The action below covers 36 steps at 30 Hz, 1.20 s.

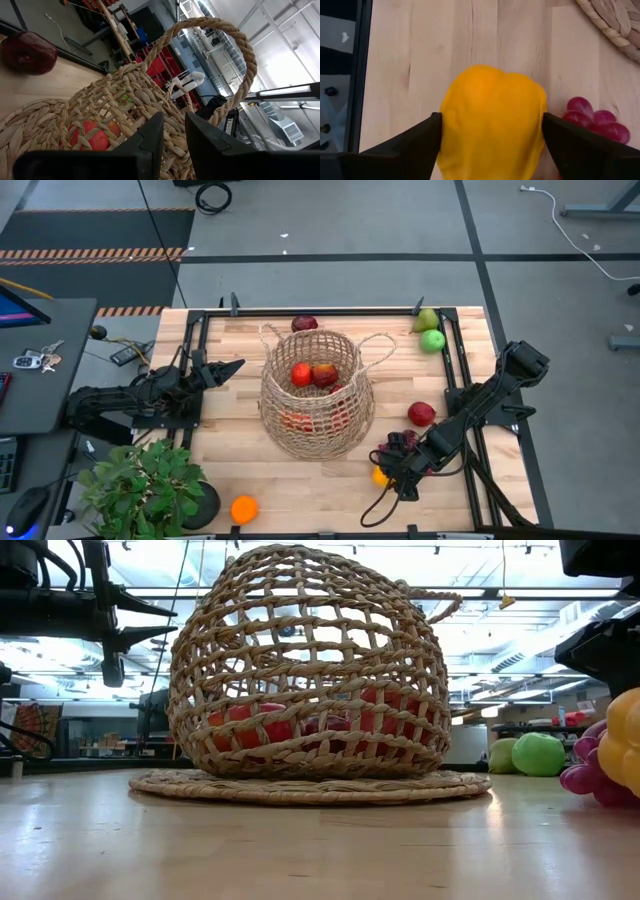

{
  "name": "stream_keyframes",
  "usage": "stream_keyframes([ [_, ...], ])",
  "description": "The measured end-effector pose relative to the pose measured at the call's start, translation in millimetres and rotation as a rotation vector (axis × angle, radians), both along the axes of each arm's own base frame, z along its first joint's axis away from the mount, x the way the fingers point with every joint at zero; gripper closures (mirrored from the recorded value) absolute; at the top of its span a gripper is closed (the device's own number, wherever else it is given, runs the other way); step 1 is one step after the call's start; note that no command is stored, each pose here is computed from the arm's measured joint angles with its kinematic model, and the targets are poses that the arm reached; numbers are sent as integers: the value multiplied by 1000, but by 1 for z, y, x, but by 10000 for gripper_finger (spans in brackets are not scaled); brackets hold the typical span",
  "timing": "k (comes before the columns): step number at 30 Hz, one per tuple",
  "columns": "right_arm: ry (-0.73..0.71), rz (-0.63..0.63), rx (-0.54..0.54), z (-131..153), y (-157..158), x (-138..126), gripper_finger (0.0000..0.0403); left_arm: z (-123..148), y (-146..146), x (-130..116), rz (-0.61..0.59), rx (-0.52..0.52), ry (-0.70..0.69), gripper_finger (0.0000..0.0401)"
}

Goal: Build produce basket
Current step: Put the yellow bell pepper into the basket

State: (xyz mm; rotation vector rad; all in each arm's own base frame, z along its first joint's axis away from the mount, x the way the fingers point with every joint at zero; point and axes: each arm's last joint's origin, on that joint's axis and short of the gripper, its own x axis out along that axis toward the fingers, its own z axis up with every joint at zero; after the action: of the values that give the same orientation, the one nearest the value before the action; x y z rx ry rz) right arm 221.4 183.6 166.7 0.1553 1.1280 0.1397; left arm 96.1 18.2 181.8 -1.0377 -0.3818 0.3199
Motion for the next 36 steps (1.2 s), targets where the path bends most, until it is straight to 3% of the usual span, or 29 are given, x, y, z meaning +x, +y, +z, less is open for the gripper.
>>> stream_keyframes([
  [23,59,-54,180,13,-9,7,92,0,0,0,0,0,0,312],
  [30,-23,-135,320,45,-28,10,92,0,0,0,0,0,0,316],
  [36,-216,-219,520,88,-48,13,92,0,0,0,0,0,0,311],
])
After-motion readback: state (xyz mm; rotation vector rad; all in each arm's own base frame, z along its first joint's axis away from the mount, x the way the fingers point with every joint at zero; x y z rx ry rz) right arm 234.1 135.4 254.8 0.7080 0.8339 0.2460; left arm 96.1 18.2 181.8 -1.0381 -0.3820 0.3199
